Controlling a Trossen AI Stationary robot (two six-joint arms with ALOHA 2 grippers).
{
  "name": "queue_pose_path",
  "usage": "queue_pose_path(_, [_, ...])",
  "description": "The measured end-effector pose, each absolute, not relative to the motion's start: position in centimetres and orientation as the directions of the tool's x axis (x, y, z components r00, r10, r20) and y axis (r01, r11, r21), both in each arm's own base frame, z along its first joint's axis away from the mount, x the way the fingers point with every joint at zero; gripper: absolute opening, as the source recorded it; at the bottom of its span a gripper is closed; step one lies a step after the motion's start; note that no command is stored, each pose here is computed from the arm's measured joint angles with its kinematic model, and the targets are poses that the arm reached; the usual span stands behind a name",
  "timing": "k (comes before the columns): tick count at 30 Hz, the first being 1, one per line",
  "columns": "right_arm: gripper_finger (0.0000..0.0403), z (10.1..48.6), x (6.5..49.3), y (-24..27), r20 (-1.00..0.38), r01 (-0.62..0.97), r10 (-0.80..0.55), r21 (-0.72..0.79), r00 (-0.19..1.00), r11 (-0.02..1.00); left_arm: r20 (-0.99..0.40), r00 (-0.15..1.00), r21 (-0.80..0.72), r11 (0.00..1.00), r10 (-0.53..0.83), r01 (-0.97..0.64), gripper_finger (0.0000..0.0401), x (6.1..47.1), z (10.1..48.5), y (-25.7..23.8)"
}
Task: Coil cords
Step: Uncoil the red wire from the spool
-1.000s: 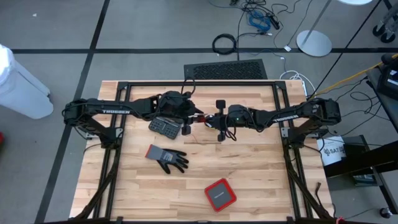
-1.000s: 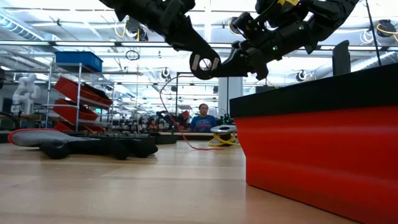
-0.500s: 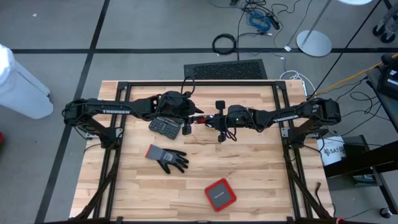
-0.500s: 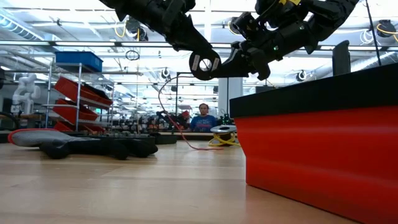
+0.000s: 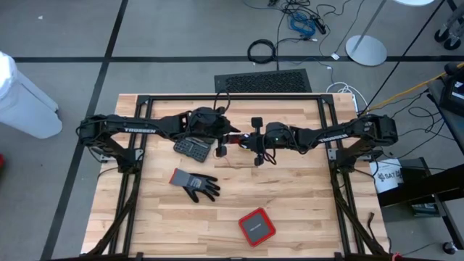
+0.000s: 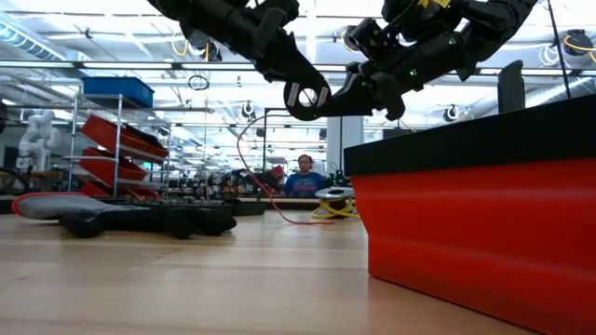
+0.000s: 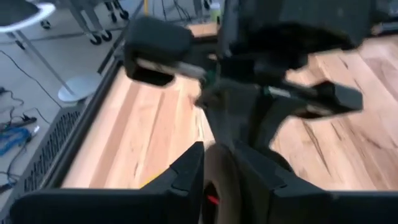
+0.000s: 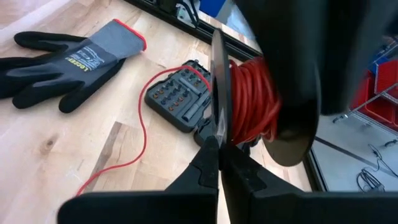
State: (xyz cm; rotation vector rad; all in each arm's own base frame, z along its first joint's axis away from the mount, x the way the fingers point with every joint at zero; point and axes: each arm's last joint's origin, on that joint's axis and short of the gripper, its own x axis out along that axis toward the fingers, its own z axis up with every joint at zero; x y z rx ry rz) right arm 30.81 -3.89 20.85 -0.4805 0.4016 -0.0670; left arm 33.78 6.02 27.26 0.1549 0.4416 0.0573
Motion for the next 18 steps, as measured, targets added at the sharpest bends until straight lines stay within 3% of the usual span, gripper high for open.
queue_pose_path(18, [0.0, 20.8, 30.81, -3.71, -0.365, -0.039, -0.15, -0.461, 0.919, 0.886, -0.433, 0.898, 0.135, 0.99, 0.084, -0.028, 0.0089, 33.73, 27.14, 6.0])
